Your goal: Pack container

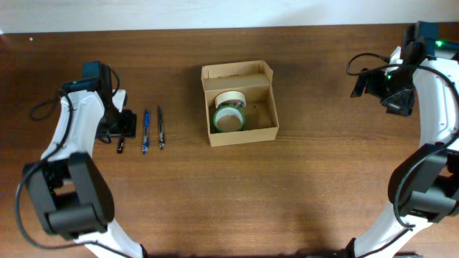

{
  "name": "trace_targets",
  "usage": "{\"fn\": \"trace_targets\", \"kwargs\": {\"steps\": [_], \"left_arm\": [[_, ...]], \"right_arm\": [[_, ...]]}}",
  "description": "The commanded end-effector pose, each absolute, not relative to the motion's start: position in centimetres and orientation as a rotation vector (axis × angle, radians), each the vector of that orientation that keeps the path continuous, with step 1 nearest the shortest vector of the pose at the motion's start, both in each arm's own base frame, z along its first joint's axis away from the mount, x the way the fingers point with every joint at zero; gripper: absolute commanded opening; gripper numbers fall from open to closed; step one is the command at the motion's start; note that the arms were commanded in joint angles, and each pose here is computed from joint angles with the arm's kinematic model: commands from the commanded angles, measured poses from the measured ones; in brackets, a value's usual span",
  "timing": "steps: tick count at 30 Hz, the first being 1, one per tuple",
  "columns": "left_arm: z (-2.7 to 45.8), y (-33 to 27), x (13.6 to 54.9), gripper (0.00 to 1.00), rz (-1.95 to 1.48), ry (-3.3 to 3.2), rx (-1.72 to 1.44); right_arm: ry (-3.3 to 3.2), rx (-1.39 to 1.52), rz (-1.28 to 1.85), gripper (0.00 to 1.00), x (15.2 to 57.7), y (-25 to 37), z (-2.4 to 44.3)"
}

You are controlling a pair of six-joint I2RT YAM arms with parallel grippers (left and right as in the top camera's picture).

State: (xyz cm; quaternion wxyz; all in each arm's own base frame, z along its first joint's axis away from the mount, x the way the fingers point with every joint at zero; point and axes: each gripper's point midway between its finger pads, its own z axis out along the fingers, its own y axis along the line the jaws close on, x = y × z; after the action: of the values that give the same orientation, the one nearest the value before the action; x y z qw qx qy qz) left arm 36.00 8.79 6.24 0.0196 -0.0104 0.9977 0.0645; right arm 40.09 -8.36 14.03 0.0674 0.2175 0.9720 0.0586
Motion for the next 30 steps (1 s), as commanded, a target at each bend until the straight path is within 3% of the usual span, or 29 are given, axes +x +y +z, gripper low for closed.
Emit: {"fn": "trace_targets", "kwargs": {"steps": [1, 19, 24, 30], "left_arm": [[4.4, 9.6, 36.2, 0.66, 0.152, 3.13, 0.059], [2.2, 10.8, 40.1, 0.62, 0.133, 3.007, 0.134], [1.1, 10.6, 39.8, 0.53, 0.117, 3.034, 0.136], [-1.1, 10.2, 39.1, 0.5, 0.091, 3.097, 0.127]], "right_arm": [[2.938, 0.681, 0.181, 0.99, 40.0, -8.6, 13.5], [2.954, 0.686, 0.184, 0.99, 39.6, -8.4, 13.4], [2.961, 0.688, 0.186, 0.99, 39.5, -8.4, 13.4], [2.955, 0.683, 0.277, 0.99, 39.7, -7.4, 13.6]]}}
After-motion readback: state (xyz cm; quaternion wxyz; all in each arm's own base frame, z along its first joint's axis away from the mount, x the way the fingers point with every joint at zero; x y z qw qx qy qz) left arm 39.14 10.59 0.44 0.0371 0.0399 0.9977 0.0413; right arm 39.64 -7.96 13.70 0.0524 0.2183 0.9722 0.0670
